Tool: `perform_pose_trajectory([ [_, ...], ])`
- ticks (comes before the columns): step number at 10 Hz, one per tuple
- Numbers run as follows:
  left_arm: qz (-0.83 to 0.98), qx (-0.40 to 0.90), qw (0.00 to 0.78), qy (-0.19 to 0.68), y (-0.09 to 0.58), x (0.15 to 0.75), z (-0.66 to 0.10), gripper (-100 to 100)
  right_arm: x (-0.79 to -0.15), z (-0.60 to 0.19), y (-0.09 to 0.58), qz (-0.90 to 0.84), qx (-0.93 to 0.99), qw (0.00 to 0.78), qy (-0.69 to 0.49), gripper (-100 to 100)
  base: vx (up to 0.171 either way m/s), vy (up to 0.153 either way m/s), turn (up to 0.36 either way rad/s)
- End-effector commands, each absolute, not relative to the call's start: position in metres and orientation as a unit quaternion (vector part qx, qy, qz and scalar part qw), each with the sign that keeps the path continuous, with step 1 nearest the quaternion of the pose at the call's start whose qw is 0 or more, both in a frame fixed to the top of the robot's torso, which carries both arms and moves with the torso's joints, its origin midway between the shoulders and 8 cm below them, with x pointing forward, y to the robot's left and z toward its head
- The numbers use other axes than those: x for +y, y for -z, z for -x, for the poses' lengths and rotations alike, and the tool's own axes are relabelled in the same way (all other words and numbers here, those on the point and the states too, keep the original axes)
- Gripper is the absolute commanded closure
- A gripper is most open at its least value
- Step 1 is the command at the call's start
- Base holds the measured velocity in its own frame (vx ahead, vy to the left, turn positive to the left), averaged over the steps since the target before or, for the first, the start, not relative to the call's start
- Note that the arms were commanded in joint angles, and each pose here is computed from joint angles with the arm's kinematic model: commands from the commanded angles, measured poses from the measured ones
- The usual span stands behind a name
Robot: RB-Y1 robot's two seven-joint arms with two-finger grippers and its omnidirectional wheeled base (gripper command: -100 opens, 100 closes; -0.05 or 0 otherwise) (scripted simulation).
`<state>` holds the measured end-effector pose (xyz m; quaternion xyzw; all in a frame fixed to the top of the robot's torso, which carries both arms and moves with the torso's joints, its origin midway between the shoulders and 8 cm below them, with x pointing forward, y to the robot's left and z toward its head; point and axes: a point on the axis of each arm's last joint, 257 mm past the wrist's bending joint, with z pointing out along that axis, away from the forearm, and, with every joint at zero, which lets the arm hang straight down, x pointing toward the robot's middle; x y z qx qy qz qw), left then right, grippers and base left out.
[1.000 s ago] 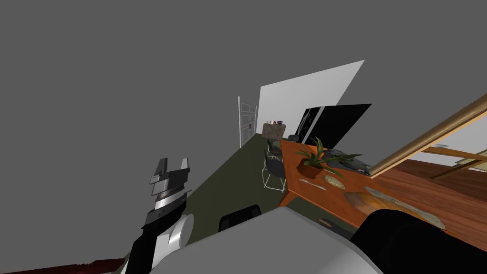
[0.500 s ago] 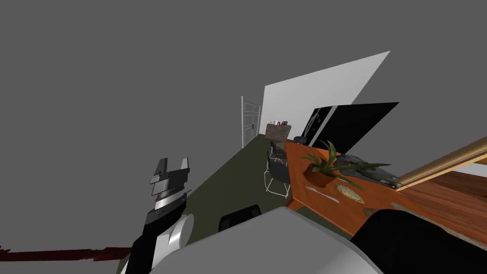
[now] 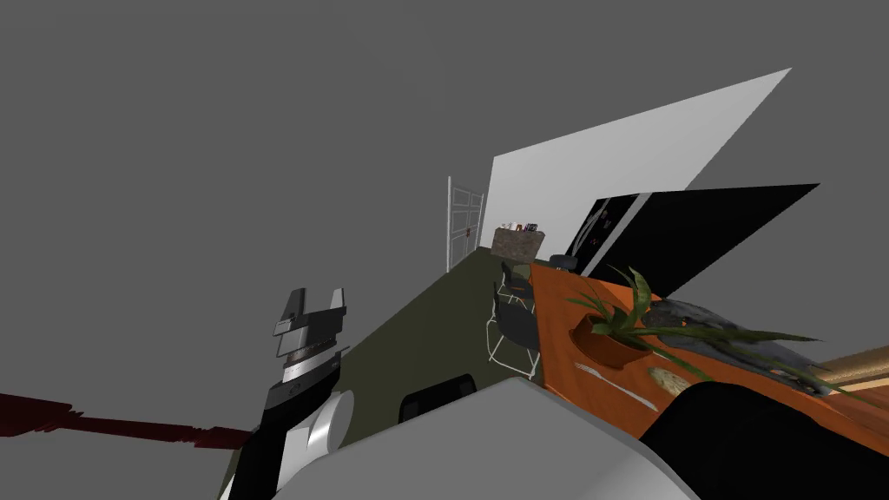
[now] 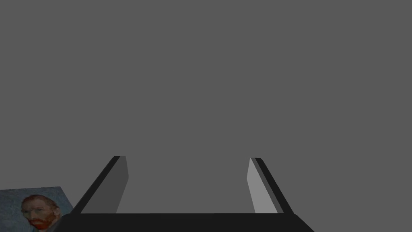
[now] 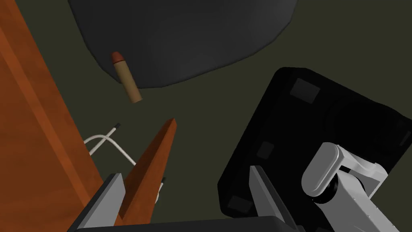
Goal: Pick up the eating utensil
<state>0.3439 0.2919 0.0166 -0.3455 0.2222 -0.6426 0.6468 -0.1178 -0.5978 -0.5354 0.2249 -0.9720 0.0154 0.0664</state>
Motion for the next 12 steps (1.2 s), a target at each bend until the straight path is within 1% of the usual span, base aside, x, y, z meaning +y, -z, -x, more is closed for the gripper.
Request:
perform_pose_trajectory([
  [1, 0.346, 0.222, 0.647, 0.643, -0.017, 0.292, -0.344, 0, -0.616, 0.118, 0.53, -0.238, -0.968, 0.079, -0.034, -100, 0.085, -0.142, 0.084],
  [2, 0.346, 0.222, 0.647, 0.643, -0.017, 0.292, -0.344, 0, -0.639, 0.118, 0.52, -0.254, -0.961, 0.092, -0.053, -100, 0.082, -0.106, 0.126],
  [3, 0.346, 0.222, 0.647, 0.643, -0.017, 0.292, -0.344, 0, -0.639, 0.118, 0.52, -0.254, -0.961, 0.092, -0.053, -100, 0.057, -0.073, 0.067],
  [4, 0.346, 0.222, 0.647, 0.643, -0.017, 0.292, -0.344, 0, -0.671, 0.114, 0.506, -0.283, -0.949, 0.109, -0.082, -100, 0.068, -0.136, 0.208],
  [5, 0.346, 0.222, 0.647, 0.643, -0.017, 0.292, -0.344, 0, -0.68, 0.11, 0.503, -0.294, -0.945, 0.114, -0.09, -100, 0.107, -0.193, 0.221],
  [7, 0.346, 0.222, 0.647, 0.643, -0.017, 0.292, -0.344, 0, -0.683, 0.102, 0.505, -0.312, -0.938, 0.116, -0.095, -100, 0.142, -0.206, 0.13],
  [8, 0.346, 0.222, 0.647, 0.643, -0.017, 0.292, -0.344, 0, -0.672, 0.093, 0.516, -0.325, -0.935, 0.109, -0.087, -100, 0.109, -0.152, 0.13],
  [9, 0.346, 0.222, 0.647, 0.643, -0.017, 0.292, -0.344, 0, -0.679, 0.096, 0.511, -0.316, -0.938, 0.112, -0.092, -100, 0.047, -0.067, 0.042],
  [10, 0.346, 0.222, 0.647, 0.643, -0.017, 0.292, -0.344, 0, -0.679, 0.094, 0.511, -0.319, -0.937, 0.111, -0.091, 0, 0.01, -0.015, -0.001],
  [11, 0.346, 0.222, 0.647, 0.643, -0.017, 0.292, -0.344, 0, -0.671, 0.099, 0.52, -0.316, -0.938, 0.111, -0.092, -100, 0.001, -0.04, 0.04],
  [12, 0.346, 0.222, 0.647, 0.643, -0.017, 0.292, -0.344, 0, -0.671, 0.099, 0.52, -0.316, -0.938, 0.111, -0.092, -100, 0.0, -0.046, 0.023],
])
